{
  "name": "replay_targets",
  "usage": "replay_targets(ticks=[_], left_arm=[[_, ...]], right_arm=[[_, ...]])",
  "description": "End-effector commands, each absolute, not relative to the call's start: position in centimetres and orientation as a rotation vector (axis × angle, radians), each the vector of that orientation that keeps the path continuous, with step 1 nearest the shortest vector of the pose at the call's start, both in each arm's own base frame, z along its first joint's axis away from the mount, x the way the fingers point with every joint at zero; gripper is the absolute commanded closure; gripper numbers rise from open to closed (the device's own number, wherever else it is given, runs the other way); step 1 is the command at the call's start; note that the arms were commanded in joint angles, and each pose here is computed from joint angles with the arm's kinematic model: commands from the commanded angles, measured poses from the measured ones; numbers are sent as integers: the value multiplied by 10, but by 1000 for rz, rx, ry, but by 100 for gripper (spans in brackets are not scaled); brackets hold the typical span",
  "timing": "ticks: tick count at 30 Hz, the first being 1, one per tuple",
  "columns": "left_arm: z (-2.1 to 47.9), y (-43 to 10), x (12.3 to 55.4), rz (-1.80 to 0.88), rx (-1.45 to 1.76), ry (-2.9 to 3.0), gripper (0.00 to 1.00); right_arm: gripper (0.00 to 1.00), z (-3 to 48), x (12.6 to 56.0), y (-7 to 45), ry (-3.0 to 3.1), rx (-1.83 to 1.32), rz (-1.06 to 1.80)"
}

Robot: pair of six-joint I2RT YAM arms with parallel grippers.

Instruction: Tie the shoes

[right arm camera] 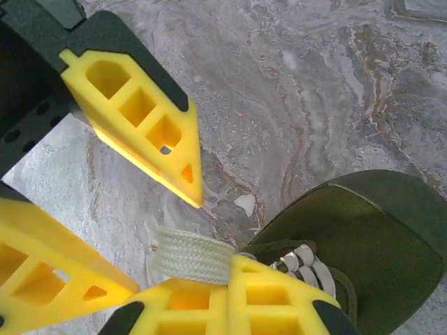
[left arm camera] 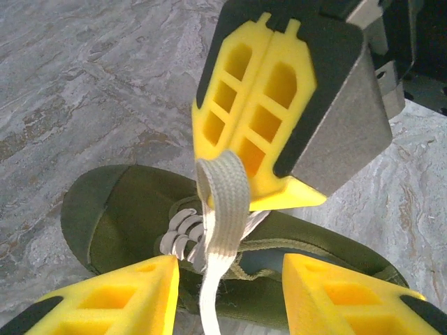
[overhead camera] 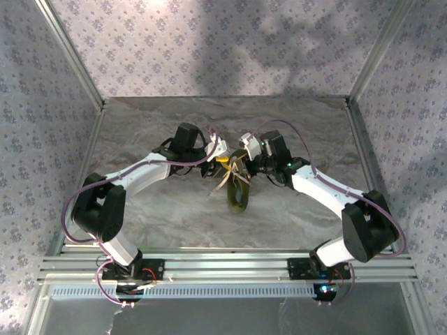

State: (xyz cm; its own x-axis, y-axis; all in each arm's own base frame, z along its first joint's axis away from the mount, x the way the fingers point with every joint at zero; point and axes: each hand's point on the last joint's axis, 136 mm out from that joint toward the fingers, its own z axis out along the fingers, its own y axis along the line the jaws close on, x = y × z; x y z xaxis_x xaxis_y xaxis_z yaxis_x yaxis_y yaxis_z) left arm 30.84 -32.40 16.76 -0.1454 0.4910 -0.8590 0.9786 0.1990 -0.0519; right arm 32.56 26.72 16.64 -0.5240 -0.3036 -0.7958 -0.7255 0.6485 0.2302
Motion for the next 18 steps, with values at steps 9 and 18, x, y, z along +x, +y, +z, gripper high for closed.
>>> replay_targets(ticks=[9, 18], left_arm=[[196, -337, 315, -875, 1413, 1629, 60], [201, -343, 312, -925, 1432, 1623, 94]], right_arm=[[100, 171, 316, 273, 2094, -851, 765], [100, 172, 315, 276, 2103, -865, 783]])
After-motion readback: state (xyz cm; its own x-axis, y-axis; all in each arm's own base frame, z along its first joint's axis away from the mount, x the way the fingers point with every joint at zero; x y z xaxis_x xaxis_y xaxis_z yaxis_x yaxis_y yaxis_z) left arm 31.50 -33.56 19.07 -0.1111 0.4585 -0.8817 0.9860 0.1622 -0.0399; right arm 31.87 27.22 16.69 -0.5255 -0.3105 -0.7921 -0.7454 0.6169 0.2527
